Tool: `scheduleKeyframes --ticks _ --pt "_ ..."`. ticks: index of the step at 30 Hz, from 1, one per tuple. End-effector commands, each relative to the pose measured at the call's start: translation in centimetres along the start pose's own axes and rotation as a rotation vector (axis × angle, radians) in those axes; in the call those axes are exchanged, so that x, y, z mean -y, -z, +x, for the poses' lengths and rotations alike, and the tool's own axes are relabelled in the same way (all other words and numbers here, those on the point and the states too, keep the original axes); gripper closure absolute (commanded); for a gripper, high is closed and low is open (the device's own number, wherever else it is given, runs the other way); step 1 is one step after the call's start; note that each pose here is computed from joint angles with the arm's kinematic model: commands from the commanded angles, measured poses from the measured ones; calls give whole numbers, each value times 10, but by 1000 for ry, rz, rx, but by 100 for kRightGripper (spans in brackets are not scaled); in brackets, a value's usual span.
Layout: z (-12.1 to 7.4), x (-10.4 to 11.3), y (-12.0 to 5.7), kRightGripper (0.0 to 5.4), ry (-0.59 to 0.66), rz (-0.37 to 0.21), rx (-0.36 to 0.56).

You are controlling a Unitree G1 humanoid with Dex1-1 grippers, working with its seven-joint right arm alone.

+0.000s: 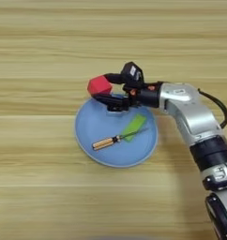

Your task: Move the objects on the table

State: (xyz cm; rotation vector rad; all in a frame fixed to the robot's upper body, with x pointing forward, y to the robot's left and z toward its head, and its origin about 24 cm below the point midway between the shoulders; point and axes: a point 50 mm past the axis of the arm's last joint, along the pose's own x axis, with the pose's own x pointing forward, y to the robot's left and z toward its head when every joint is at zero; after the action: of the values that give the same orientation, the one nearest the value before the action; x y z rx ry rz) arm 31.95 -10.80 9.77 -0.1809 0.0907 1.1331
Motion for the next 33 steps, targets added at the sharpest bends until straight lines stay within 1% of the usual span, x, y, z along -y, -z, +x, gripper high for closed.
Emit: scheduleKeyframes --ticks 1,4,11,15,17,20,23,27,31,33 --pt "-11 30 -49 226 122 -135 90" --pt "-23 43 -52 226 192 -142 85" --pt "-47 63 -54 226 282 -162 62" --pt "-64 75 -47 226 348 -159 22" --pt "-75 82 -41 226 387 -148 -4" --pt "-84 89 -30 226 431 -131 -43" --pt "-88 93 -23 226 450 -116 -59" --pt "-90 97 -17 226 476 -110 -73" --pt "-92 100 -7 226 503 -101 -106" --pt "-92 100 1 226 512 -82 -127"
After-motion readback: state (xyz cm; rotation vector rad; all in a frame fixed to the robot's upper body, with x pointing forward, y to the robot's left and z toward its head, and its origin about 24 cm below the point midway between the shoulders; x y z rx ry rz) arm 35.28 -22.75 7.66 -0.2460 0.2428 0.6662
